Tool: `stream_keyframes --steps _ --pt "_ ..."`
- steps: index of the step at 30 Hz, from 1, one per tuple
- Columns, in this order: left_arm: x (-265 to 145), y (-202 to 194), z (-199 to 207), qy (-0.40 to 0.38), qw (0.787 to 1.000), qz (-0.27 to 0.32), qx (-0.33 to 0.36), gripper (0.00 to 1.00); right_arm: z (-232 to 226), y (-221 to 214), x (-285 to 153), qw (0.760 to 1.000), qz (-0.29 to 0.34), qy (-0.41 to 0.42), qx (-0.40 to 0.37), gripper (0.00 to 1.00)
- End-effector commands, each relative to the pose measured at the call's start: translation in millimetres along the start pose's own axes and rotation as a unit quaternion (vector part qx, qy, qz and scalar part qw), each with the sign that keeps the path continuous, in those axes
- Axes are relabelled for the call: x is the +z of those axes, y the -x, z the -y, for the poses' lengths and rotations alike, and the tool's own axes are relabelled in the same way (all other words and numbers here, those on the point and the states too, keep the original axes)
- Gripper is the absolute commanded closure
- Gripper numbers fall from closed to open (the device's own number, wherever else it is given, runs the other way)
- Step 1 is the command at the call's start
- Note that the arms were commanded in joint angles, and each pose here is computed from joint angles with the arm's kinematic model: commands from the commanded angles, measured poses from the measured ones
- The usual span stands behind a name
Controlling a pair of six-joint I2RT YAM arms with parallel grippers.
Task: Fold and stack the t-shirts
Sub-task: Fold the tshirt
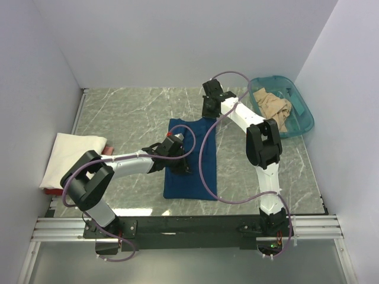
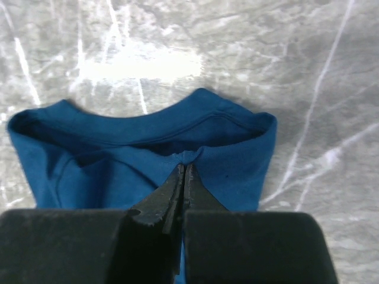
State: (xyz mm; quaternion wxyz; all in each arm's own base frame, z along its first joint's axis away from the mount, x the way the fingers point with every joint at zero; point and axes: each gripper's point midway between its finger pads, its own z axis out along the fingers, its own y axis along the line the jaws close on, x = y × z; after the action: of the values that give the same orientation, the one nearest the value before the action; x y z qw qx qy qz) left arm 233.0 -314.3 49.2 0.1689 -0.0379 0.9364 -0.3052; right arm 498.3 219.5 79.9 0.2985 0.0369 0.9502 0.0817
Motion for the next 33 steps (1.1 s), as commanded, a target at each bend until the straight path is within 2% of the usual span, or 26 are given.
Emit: stream_keyframes --steps 1,19,24,26,33 --pt "3 1 7 -0.014 1.0 0.002 0.005 0.84 -21 14 4 0.999 0.02 0.038 0.011 1.0" --pt "5 1 7 -0.013 1.0 0.001 0.006 0.84 -29 -15 55 0.998 -0.026 0.06 0.019 1.0" --pt "3 3 8 -0.012 1.0 0.004 0.009 0.83 -31 -7 48 0.996 -0.02 0.079 0.027 0.99" --pt "0 7 11 -0.01 1.0 0.009 0.012 0.83 -31 3 41 0.995 -0.014 0.09 0.032 0.95" --pt "-22 31 21 -0.017 0.999 0.047 0.02 0.77 -42 41 -10 0.986 0.014 0.159 0.047 0.6"
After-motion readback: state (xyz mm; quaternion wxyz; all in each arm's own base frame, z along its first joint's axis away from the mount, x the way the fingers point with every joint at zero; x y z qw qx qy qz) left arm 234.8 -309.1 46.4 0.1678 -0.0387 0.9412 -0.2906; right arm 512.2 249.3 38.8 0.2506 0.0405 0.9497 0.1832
